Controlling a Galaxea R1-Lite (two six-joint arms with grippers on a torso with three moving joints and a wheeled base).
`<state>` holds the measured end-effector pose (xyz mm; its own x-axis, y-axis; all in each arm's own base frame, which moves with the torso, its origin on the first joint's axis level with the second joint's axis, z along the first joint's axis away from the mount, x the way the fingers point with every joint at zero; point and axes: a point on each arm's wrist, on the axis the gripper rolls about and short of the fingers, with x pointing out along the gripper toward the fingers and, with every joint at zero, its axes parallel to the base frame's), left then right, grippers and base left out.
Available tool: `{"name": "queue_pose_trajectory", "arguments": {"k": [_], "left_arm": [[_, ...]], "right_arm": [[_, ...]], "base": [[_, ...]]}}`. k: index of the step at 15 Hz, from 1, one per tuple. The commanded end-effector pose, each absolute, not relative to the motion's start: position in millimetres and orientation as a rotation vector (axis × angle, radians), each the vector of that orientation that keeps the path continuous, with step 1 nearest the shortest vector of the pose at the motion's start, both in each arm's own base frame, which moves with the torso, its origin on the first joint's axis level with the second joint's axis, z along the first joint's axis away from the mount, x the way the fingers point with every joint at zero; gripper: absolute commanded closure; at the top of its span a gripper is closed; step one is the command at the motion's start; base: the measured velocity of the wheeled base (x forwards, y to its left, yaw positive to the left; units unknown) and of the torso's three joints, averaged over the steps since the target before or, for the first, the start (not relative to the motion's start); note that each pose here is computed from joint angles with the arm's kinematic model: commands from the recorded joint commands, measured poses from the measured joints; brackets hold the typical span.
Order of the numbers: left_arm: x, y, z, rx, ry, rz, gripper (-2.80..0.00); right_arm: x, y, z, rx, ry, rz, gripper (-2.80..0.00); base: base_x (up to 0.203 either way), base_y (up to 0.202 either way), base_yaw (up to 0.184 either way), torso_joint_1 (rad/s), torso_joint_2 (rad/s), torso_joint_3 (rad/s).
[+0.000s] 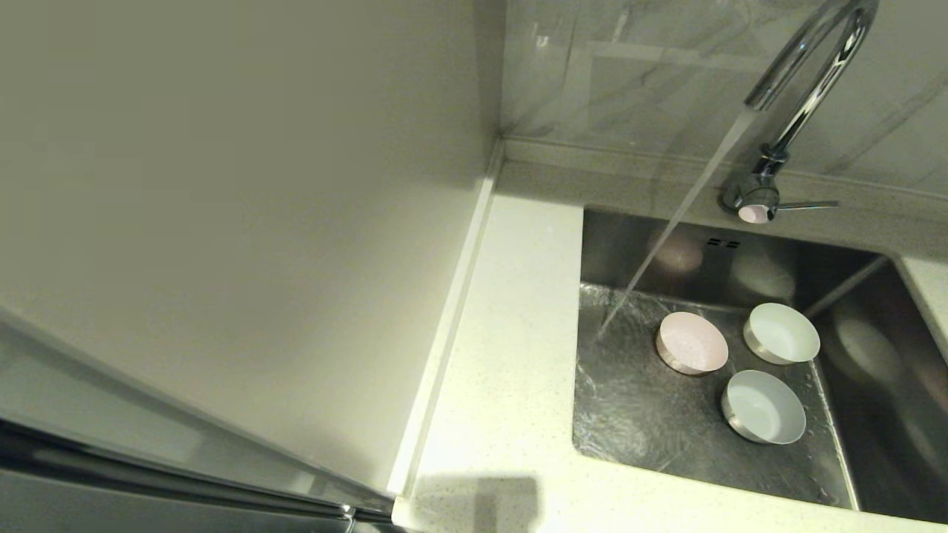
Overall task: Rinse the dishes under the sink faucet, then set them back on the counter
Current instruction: Wait for the water to rinse the bowl
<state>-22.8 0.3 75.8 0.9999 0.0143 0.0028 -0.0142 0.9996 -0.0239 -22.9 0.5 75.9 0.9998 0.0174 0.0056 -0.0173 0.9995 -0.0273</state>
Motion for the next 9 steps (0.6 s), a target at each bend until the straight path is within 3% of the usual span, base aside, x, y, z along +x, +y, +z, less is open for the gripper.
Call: {"name": "queue_pose_trajectory", "arguments": {"k": [1, 9], "left_arm": [[-23.0, 0.3, 75.7, -0.025, -0.006, 0.015, 0.00], [-23.2, 0.3, 75.7, -0.023, -0.008, 0.015, 0.00]], "right_arm": [[-22.8, 0.5, 76.0, -0.028, -0.005, 0.017, 0.00], [-22.8, 0.5, 76.0, -0.028, -0.005, 0.018, 0.00]], "base": [[0.000, 0.000, 0.000, 0.000, 0.00, 0.000], [0.000, 0.000, 0.000, 0.000, 0.00, 0.000]]}}
